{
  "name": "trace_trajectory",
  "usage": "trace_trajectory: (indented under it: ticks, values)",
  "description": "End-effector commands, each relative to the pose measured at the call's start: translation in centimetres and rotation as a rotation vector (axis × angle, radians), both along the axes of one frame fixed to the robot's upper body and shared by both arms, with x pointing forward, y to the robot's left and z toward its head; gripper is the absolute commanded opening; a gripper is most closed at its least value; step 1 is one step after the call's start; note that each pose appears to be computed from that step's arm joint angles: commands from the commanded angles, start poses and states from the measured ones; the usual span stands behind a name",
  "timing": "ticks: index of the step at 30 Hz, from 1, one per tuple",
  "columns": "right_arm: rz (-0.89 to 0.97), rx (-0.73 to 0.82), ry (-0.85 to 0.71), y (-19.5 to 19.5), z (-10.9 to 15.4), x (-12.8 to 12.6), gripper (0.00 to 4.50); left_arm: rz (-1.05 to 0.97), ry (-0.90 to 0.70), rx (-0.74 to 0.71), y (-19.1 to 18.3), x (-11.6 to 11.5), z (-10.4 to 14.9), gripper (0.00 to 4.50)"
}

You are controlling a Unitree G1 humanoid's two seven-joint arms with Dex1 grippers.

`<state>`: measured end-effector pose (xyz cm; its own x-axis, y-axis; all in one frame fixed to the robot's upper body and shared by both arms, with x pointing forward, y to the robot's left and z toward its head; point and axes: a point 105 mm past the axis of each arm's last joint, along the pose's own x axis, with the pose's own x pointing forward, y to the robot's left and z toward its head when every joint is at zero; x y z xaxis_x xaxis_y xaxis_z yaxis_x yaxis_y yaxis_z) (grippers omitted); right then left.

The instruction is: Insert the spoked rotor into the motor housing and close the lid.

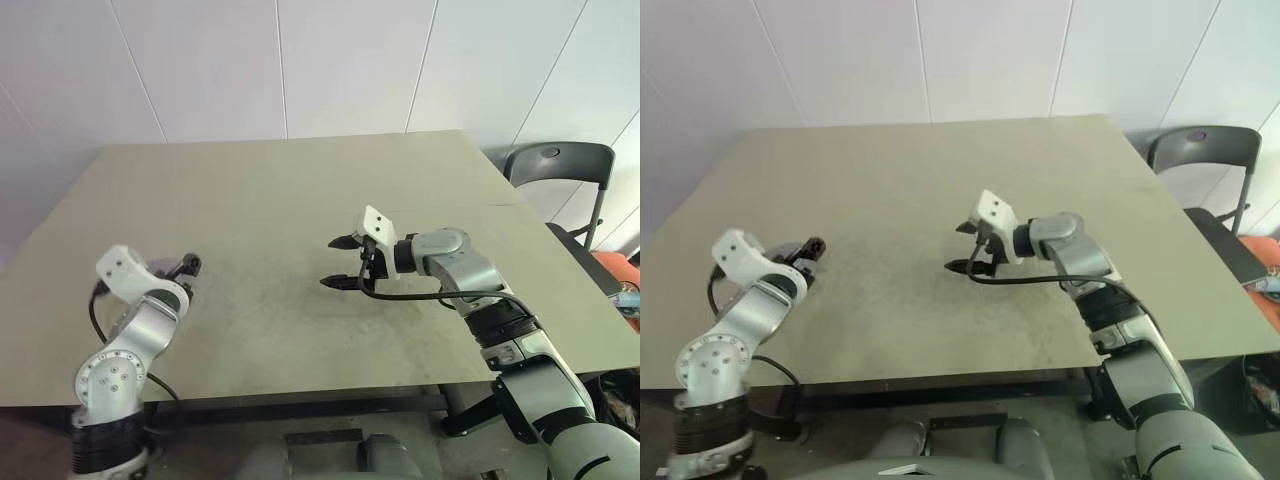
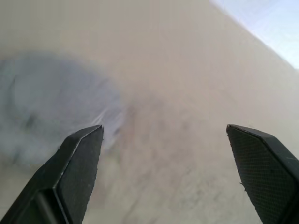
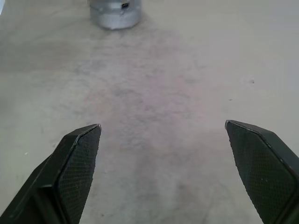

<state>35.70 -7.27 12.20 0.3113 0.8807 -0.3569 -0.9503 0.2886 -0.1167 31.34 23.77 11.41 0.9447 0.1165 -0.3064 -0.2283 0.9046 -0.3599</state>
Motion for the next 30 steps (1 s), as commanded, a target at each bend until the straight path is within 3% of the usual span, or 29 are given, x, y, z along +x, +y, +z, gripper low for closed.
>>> trace_trajectory:
  ticks: [1,2,5,8,13,30]
  values:
    - [-0.043,0.079,-0.029,-1.2,0.6,0.4,4.50,-0.288,-0.113,0.333,-1.3,0.6,0.6,4.46]
    - [-0.055,0.086,-0.035,-1.7,0.4,0.5,4.50,-0.353,-0.134,0.417,-1.4,0.6,0.5,4.46]
    - [-0.062,0.136,-0.005,-2.8,-0.1,0.3,4.50,-0.439,-0.194,0.459,-1.2,0.8,0.2,4.46]
    - [-0.079,0.113,-0.016,-4.4,-0.9,0.3,4.50,-0.703,-0.252,0.595,-2.3,0.4,-0.6,4.46]
    - [-0.110,0.060,-0.036,-6.2,-1.9,0.4,4.50,-0.828,-0.321,0.550,-2.4,0.0,-0.6,4.46]
    - [-0.155,0.174,-0.099,-5.9,-1.4,1.2,4.50,-0.810,-0.405,0.563,-2.2,0.0,-0.6,4.46]
